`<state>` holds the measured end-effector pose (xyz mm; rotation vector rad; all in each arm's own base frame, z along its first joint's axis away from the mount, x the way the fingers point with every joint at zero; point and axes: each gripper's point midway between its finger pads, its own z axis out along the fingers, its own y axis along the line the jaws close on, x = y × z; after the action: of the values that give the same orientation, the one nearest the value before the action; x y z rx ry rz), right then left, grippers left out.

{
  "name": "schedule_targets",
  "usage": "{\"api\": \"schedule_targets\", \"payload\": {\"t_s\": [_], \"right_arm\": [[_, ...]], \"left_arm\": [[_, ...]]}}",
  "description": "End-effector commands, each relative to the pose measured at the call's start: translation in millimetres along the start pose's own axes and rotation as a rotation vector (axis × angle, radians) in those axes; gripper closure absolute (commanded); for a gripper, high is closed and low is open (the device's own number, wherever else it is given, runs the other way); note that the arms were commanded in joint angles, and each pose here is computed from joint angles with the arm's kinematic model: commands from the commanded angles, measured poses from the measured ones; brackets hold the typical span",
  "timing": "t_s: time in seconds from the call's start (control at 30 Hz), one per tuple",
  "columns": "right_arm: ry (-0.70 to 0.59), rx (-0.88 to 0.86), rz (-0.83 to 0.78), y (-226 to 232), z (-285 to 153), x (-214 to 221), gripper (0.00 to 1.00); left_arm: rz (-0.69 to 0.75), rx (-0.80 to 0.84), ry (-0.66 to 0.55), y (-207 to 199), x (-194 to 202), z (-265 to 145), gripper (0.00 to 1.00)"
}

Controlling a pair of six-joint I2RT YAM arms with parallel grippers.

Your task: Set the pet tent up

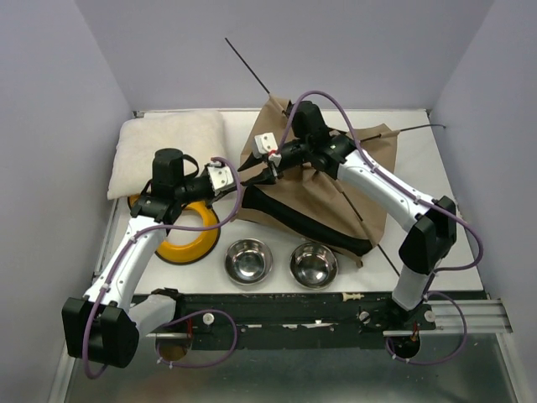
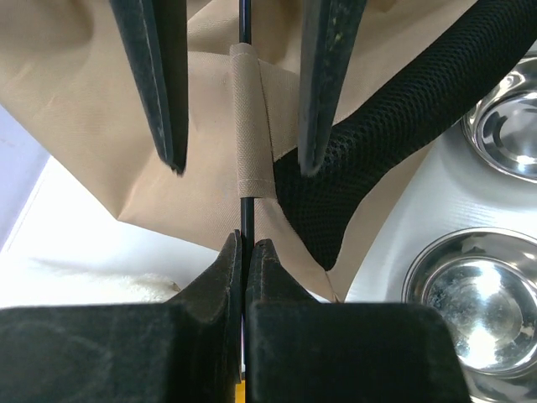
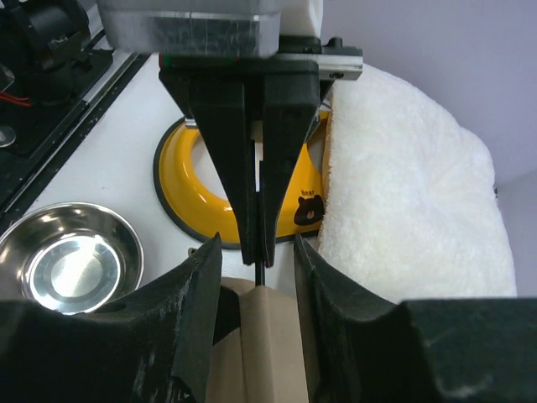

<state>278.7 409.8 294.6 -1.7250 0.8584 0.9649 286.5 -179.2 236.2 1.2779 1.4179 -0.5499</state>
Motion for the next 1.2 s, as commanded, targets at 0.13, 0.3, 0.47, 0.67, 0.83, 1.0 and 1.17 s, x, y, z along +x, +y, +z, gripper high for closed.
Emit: {"api": "schedule_targets", "payload": {"t_s": [0.13, 0.3, 0.47, 0.67, 0.83, 1.0, 1.17], "right_arm": [[0.103, -0.018, -0.001, -1.9, 8.6, 23.2, 0.58], [0.179, -0.002, 0.041, -8.9, 13.2, 46.5, 0.6], [0.222, -0.011, 0.062, -5.3, 17.1, 61.6, 0.73], [0.322, 0.002, 0.046, 0.2, 3.1, 83.2, 0.91], [0.314, 0.058, 0.083, -10.8, -8.9, 72.8, 0.99], [0.29, 0.143, 0.086, -39.2, -26.1, 52.3, 0.99], [0.283, 0.18, 0.082, -52.0, -45.4, 40.9, 0.99]], "left_arm": [[0.101, 0.014, -0.09, 3.0, -24.6, 3.9, 1.0], [0.096, 0.014, -0.091, 5.2, -25.8, 5.4, 1.0], [0.098, 0.012, -0.094, 4.8, -26.0, 5.0, 1.0], [0.104, 0.002, -0.078, 4.7, -22.9, 3.1, 1.0], [0.048, -0.023, -0.066, 8.8, -17.7, 5.3, 0.96], [-0.216, -0.136, -0.118, 37.1, -5.1, -26.4, 0.61], [-0.269, -0.215, -0.113, 24.1, 15.8, -52.9, 0.41]]}}
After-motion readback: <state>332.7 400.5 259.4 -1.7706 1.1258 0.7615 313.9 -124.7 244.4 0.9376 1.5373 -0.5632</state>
